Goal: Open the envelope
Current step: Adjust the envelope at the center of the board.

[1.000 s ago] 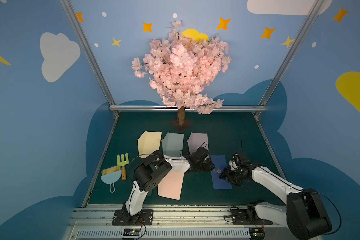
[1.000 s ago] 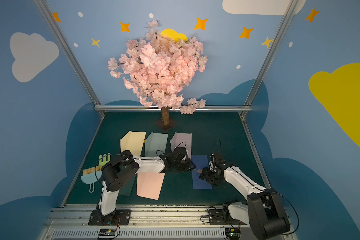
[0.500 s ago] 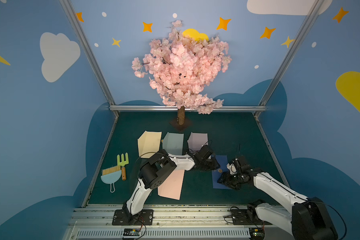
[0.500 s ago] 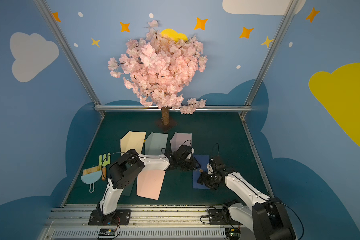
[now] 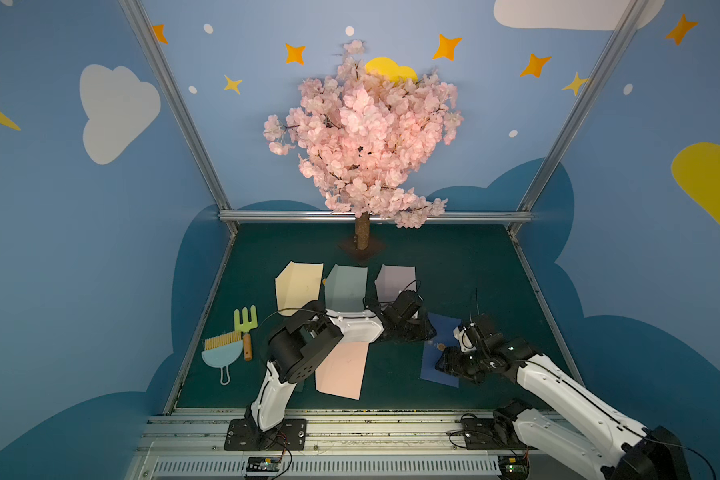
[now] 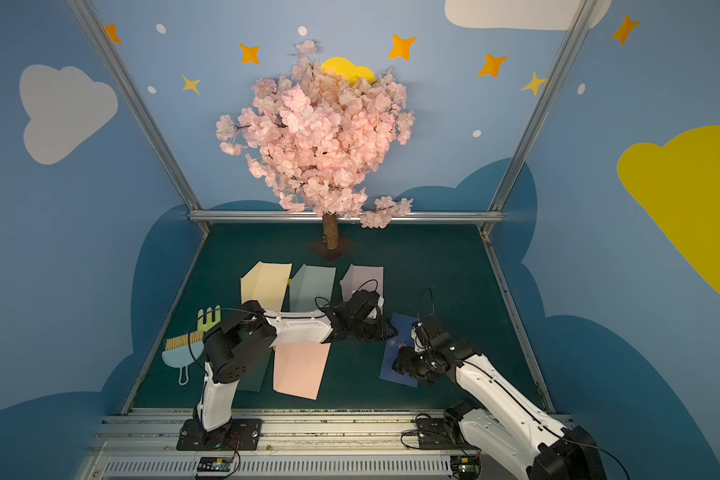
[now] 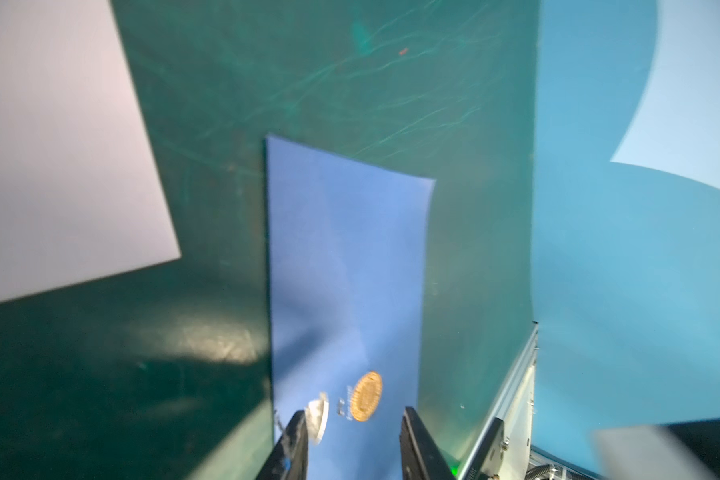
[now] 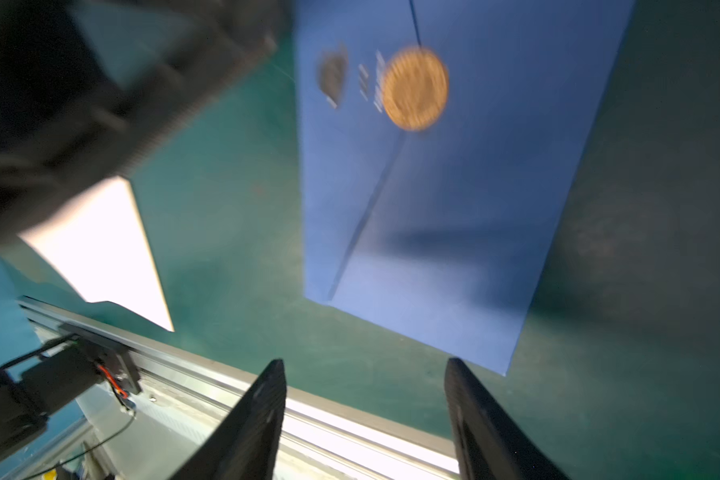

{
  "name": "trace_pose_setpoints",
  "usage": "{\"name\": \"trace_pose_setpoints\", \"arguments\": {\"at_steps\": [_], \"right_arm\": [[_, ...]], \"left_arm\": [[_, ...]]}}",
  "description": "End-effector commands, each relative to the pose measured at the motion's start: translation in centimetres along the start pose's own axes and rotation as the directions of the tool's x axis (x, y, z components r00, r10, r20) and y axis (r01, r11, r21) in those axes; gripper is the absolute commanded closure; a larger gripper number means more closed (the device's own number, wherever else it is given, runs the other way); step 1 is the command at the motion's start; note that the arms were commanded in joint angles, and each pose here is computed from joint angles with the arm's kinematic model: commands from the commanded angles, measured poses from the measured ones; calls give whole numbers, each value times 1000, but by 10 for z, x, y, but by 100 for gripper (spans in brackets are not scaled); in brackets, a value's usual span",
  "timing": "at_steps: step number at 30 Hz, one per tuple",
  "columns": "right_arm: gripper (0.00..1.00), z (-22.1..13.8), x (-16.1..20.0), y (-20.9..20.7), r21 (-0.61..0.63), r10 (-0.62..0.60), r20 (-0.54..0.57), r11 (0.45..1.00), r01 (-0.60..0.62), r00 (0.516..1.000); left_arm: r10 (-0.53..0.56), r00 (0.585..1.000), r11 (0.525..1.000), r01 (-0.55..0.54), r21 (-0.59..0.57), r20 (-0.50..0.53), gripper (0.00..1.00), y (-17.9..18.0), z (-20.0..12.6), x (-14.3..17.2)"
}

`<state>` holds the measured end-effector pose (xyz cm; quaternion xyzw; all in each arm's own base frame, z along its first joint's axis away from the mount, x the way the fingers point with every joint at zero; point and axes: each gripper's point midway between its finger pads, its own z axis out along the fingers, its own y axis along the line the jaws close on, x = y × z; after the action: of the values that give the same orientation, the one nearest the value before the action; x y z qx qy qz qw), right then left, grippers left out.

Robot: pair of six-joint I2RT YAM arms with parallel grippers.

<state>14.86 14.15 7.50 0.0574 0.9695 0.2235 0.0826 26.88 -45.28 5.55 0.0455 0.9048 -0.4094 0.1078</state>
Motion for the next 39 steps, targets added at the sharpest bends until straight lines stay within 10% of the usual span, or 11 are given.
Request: {"name": "trace_pose_setpoints", "arguments": {"at_steps": [1,18,39], "right_arm": [[35,-15,-6,-12,73,17,67,997,-22,998],[31,30,5,-56,164,121,39,978,-126,992],[40,48,41,3,14,17,-188,1000,-14,982]], "left_arm": [[24,1000,1000,-25,15,19,62,-6,-7,-5],[-7,1000,999,6,-52,-9,62,22,3,3],[-62,997,995,58,-76,-47,63,46,7,21]]}}
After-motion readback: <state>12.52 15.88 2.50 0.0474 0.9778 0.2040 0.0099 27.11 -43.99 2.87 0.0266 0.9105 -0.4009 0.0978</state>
